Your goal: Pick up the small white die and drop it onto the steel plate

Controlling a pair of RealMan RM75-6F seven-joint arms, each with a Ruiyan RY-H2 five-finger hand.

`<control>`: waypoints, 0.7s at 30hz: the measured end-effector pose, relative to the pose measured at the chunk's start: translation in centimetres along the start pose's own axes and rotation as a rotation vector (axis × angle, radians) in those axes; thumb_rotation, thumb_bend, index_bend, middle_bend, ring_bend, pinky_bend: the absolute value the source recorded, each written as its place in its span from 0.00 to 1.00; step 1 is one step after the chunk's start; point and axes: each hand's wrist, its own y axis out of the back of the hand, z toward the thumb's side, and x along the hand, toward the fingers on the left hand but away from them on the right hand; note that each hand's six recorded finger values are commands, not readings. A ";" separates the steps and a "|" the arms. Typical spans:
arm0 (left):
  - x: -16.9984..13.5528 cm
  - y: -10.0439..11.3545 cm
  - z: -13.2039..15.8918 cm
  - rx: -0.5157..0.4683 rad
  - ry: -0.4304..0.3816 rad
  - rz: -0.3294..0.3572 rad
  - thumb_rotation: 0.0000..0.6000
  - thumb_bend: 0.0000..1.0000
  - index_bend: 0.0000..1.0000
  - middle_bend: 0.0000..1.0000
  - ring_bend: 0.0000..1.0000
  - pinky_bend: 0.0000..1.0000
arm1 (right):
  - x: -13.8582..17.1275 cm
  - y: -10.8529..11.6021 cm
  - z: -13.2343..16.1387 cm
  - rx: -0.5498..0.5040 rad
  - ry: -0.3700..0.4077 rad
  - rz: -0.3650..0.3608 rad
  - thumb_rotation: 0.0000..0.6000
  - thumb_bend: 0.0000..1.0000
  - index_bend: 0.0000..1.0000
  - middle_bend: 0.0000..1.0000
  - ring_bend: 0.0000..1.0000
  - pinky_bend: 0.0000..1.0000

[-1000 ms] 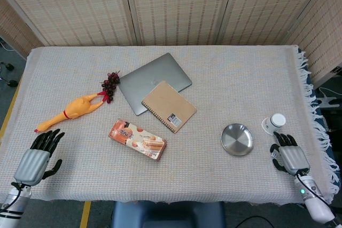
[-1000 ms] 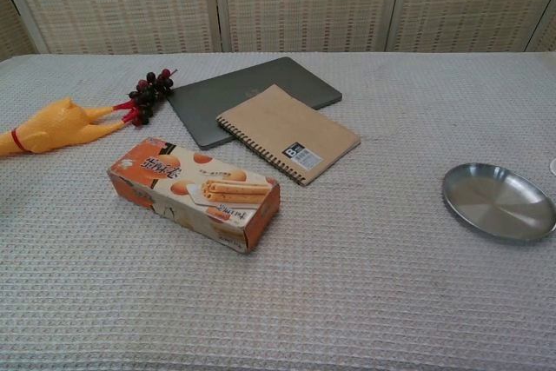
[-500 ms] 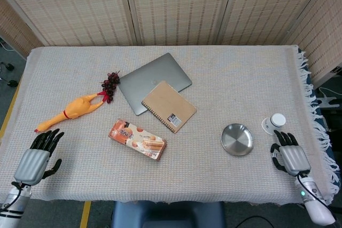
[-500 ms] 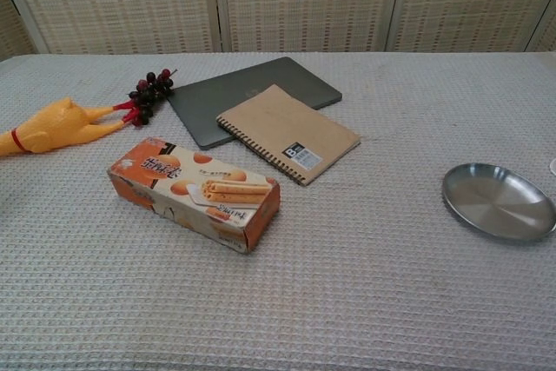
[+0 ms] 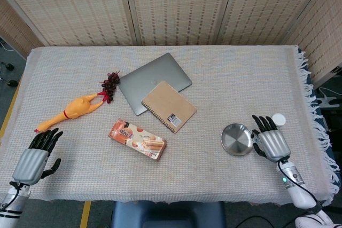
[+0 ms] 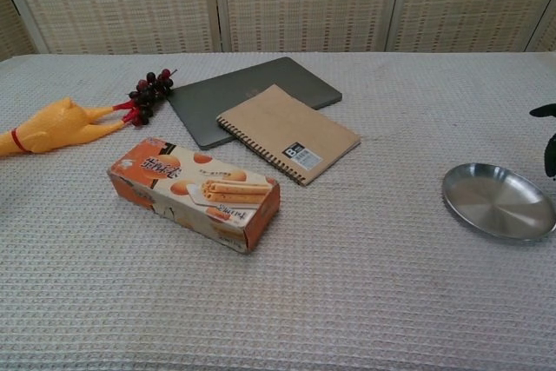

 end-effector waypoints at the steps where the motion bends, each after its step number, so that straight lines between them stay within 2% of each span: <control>1: 0.0 0.0 -0.1 -0.001 0.001 0.000 1.00 0.42 0.00 0.00 0.00 0.10 | -0.3 -0.1 0.3 0.003 0.007 0.004 1.00 0.36 0.32 0.00 0.00 0.00; 5: -0.1 0.1 0.0 -0.004 -0.001 0.001 1.00 0.42 0.00 0.00 0.00 0.10 | -1.1 -1.0 1.8 0.040 0.040 0.044 1.00 0.36 0.04 0.00 0.00 0.00; 7: -0.1 0.2 0.0 -0.004 -0.005 0.005 1.00 0.42 0.00 0.00 0.00 0.10 | -1.1 -1.1 2.0 0.053 0.044 0.053 1.00 0.36 0.00 0.00 0.00 0.00; 13: 0.0 0.2 -0.2 -0.005 0.002 0.006 1.00 0.42 0.00 0.00 0.00 0.10 | -0.7 -0.6 1.6 -0.043 0.036 0.064 1.00 0.35 0.00 0.00 0.00 0.00; 18: -0.1 0.1 0.0 0.001 -0.003 0.005 1.00 0.42 0.00 0.00 0.00 0.10 | 0.4 2.4 -1.6 -0.032 -0.015 0.001 1.00 0.28 0.00 0.00 0.00 0.00; 21: 0.0 -0.1 -0.1 0.003 0.000 -0.004 1.00 0.42 0.00 0.00 0.00 0.10 | 0.7 3.5 -4.1 -0.012 -0.064 0.011 1.00 0.27 0.00 0.00 0.00 0.00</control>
